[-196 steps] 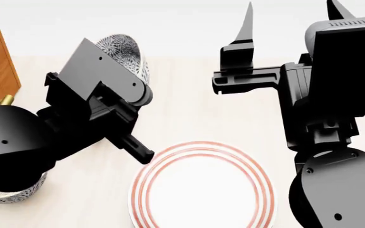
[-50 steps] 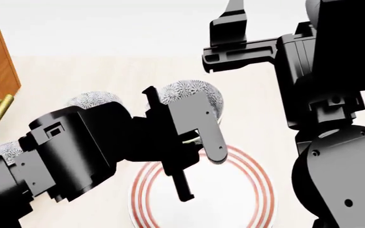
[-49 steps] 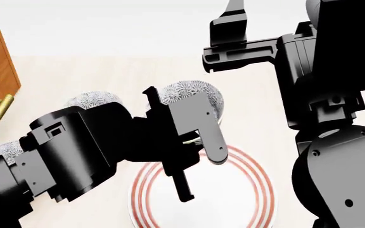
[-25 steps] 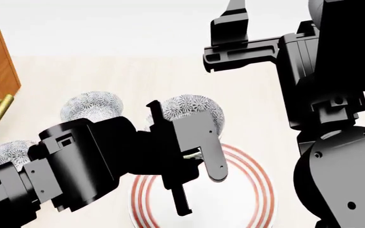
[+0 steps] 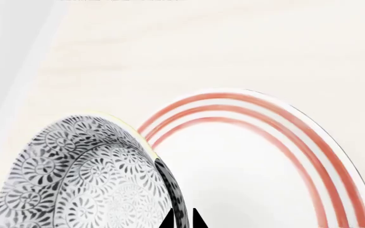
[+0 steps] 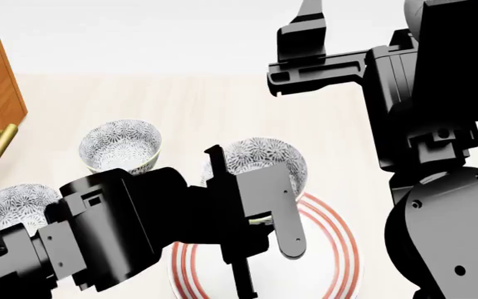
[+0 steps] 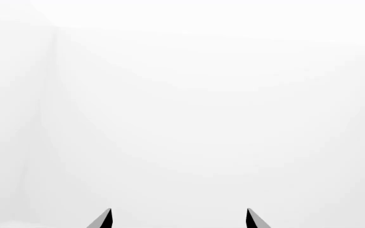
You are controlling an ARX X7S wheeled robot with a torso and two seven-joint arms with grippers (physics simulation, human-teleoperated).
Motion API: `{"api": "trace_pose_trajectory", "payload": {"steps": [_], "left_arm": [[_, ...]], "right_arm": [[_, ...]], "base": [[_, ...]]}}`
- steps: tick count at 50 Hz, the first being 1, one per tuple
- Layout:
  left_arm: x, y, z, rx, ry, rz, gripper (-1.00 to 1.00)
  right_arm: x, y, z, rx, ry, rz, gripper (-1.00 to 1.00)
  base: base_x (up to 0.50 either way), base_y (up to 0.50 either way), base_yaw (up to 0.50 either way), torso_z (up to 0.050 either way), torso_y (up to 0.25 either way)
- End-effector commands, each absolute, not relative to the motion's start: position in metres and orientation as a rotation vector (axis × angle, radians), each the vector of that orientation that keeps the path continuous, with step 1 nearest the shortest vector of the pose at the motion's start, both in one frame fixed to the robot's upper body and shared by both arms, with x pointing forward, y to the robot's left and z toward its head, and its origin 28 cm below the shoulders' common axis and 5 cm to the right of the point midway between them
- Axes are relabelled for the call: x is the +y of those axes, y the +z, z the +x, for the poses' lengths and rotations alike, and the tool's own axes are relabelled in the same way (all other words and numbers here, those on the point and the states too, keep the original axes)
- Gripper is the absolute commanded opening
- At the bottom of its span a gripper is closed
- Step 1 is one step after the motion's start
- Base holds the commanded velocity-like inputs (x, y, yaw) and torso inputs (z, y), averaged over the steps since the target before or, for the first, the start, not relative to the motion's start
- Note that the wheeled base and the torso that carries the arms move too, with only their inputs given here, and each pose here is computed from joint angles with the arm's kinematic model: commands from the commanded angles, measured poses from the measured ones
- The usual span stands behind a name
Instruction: Put the bowl at the front on the plate.
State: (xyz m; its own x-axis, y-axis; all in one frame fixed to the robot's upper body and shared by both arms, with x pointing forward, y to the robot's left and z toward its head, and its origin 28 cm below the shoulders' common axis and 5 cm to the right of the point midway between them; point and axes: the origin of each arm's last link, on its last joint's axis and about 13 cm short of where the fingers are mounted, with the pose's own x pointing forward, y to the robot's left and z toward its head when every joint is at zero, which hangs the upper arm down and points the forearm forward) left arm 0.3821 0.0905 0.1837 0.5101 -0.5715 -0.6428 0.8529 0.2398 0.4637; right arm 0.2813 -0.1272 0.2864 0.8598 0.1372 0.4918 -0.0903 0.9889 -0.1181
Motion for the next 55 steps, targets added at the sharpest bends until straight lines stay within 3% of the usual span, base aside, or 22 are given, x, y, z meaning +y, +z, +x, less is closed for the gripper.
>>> {"api": "trace_pose_trajectory", "payload": {"steps": [1,55], "left_arm": [[0.087,0.181,0.379,0.363,-1.025,0.889,-1.00],[0.085,0.155,0.371,0.386,-1.071,0.947,-1.00]], "right_arm": [[-0.128,0.286,0.281,-0.522,0.117,-0.093,1.00],[-0.132,0.282,0.279,-0.524,0.102,-0.084,1.00]], "base": [[0.00,0.00,0.00,0.000,0.000],[0.00,0.00,0.00,0.000,0.000]]}}
